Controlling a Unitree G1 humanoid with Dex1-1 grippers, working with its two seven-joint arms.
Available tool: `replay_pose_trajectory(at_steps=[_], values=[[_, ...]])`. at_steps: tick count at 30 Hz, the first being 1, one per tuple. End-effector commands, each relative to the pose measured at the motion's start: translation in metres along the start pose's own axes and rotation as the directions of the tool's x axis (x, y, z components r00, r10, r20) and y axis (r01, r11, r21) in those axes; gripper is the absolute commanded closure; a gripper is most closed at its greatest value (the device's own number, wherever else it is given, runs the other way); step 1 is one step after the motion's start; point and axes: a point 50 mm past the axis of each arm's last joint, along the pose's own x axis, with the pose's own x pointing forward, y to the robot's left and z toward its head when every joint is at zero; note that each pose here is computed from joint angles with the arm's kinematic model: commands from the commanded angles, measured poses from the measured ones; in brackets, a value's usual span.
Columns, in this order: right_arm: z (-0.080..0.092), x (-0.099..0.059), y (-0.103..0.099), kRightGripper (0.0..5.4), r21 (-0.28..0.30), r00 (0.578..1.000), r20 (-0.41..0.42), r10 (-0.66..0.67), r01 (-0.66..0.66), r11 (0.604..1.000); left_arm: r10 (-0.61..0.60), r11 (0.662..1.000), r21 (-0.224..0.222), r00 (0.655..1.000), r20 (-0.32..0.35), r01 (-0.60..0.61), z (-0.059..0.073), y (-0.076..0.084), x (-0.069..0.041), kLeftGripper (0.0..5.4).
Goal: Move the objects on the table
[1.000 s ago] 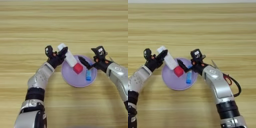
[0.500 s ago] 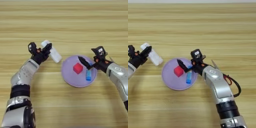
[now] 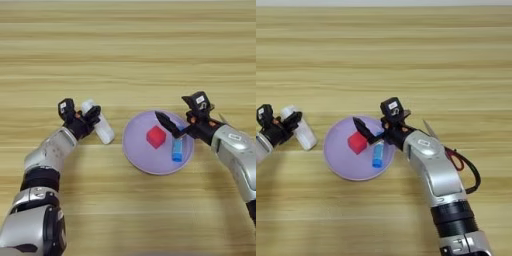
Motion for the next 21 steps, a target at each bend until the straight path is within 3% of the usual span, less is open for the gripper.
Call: replay_pose_trajectory(at_steps=[1, 8, 14, 17, 21], values=[[0.004, 0.003, 0.001, 0.0, -0.01, 1.0, 0.006, 0.002, -0.002, 1.0, 0.047, 0.998, 0.05, 0.998, -0.036, -0.045, -0.004, 0.006, 0.002, 4.31], [0.005, 0.003, 0.002, 0.0, -0.01, 1.0, 0.009, 0.003, -0.003, 1.0, 0.099, 0.991, 0.098, 0.992, -0.079, -0.091, -0.015, 0.014, 0.005, 4.31], [0.005, 0.003, 0.001, 0.0, -0.012, 1.0, 0.009, 0.004, -0.003, 1.0, 0.136, 0.978, 0.173, 0.982, -0.131, -0.113, -0.025, 0.016, 0.007, 4.31], [0.005, 0.003, 0.001, 0.0, -0.012, 1.0, 0.009, 0.004, -0.003, 1.0, 0.169, 0.965, 0.225, 0.974, -0.149, -0.133, -0.029, 0.019, 0.007, 3.87], [0.005, 0.003, 0.001, 0.0, -0.012, 1.0, 0.01, 0.003, -0.003, 1.0, 0.21, 0.952, 0.26, 0.964, -0.165, -0.163, -0.036, 0.022, 0.006, 3.49]])
